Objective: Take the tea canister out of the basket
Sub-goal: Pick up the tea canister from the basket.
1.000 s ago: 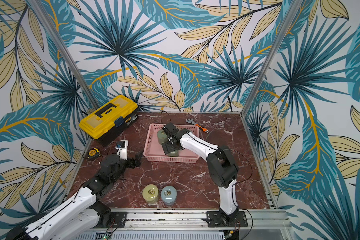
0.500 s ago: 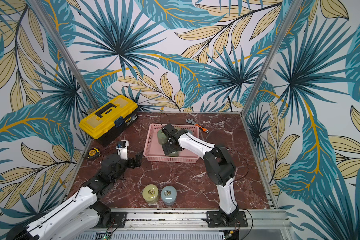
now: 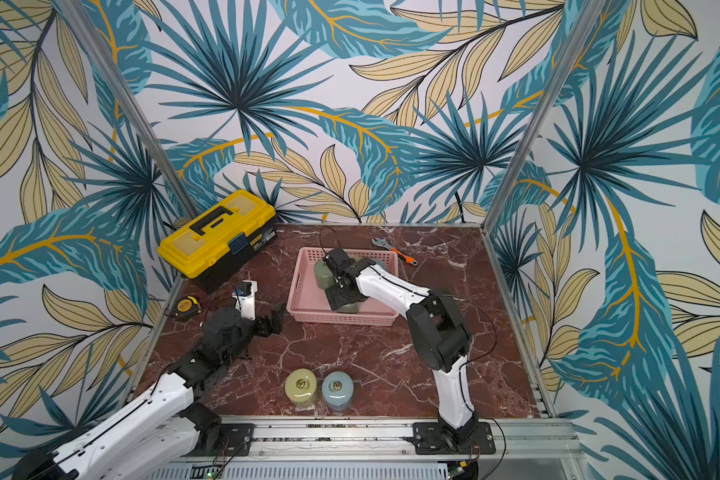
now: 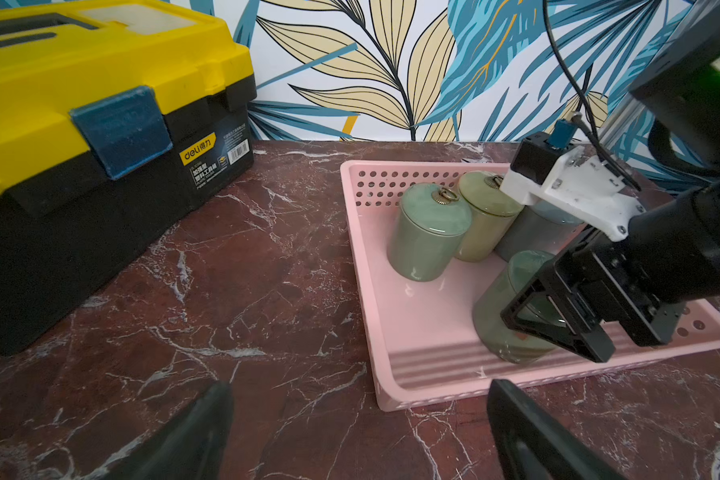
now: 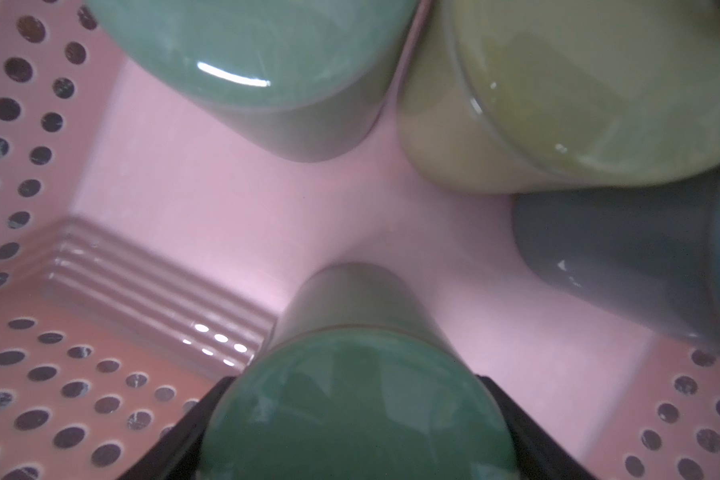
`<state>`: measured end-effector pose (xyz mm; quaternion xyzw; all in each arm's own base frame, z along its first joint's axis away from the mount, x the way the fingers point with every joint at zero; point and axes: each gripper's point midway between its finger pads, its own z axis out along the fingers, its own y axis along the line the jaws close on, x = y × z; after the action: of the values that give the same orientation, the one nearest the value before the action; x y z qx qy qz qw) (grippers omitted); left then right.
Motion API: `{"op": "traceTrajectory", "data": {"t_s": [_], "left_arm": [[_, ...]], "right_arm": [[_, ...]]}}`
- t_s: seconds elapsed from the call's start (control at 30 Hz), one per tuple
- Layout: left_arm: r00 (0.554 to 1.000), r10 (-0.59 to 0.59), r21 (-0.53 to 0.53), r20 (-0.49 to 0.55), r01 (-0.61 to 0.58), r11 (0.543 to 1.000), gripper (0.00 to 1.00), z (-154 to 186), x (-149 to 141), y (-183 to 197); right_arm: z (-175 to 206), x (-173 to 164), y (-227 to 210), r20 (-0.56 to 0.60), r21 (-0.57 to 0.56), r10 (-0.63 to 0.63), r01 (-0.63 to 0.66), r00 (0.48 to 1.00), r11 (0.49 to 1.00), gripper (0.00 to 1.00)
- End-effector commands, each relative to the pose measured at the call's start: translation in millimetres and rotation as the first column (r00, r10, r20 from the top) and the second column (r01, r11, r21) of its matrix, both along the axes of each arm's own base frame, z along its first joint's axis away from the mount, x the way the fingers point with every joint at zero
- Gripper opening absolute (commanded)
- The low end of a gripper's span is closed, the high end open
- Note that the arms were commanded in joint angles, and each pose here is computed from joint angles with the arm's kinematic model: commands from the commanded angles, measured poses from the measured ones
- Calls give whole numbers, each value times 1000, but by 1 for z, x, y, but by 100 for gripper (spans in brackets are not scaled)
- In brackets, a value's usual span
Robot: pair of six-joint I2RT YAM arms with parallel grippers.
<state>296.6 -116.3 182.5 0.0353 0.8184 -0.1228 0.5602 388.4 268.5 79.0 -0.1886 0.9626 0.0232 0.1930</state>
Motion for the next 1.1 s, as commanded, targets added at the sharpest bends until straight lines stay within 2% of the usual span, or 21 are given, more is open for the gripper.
{"op": "traceTrajectory", "data": {"t_s": [0.0, 0.57, 1.07], "left_arm": [[1000, 1, 8, 3, -1, 1000, 100, -5, 0, 1], [1000, -22, -14, 2, 22, 1000, 100, -6, -1, -4], [1000, -11, -6, 19, 11, 1000, 100, -6, 0, -1]], "right_arm": [[28, 2, 2, 41, 13, 4, -5, 999, 1000, 60], [95, 5, -4, 138, 34, 4, -9, 990, 999, 60], [134, -17, -22, 182, 49, -4, -5, 983, 999, 59]]}}
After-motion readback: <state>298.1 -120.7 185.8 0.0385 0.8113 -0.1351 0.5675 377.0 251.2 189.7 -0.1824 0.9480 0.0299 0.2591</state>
